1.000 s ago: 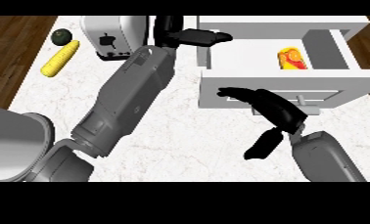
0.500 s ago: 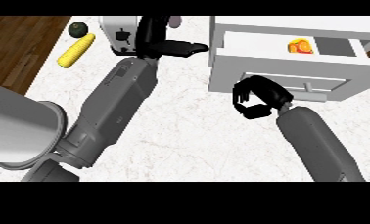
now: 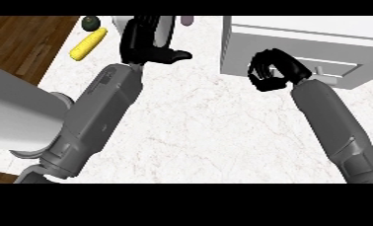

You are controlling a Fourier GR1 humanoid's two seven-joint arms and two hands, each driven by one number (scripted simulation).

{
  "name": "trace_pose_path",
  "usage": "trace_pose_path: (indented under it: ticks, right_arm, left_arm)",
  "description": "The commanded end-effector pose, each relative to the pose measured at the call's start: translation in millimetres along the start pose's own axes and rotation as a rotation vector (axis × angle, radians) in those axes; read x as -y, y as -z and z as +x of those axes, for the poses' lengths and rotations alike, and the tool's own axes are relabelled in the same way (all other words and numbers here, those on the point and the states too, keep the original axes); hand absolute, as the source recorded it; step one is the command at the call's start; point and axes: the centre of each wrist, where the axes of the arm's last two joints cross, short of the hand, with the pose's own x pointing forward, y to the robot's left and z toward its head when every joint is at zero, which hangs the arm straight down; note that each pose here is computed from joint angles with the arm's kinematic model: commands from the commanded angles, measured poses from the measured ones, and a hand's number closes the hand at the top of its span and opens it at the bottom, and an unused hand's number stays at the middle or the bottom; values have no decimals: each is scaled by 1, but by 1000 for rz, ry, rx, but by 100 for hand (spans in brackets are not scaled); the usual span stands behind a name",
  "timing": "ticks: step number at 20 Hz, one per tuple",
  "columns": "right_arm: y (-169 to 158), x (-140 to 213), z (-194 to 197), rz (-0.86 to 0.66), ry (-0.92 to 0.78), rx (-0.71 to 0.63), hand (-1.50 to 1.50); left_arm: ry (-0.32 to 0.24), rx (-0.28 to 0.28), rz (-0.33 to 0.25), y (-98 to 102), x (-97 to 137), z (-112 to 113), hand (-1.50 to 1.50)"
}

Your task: Pick up the cup, place it into the drawer and close the drawer

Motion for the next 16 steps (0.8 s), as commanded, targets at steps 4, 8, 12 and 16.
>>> trace_pose_path:
  ticks: [4, 8, 12, 16]
  right_arm:
    - [-2, 80, 11, -197, 18, -32, 150]
    - [-1, 89, 17, -217, 48, -12, 150]
    - [-5, 102, 21, -208, 58, 9, 150]
    - [-15, 115, 19, -218, 92, 22, 150]
  left_arm:
    - [5, -8, -24, -10, -26, 4, -150]
    - [-13, -13, -32, -9, -28, 8, -150]
    - [-12, -15, -54, -12, -28, 6, -150]
    - [-22, -11, -53, -9, -36, 14, -150]
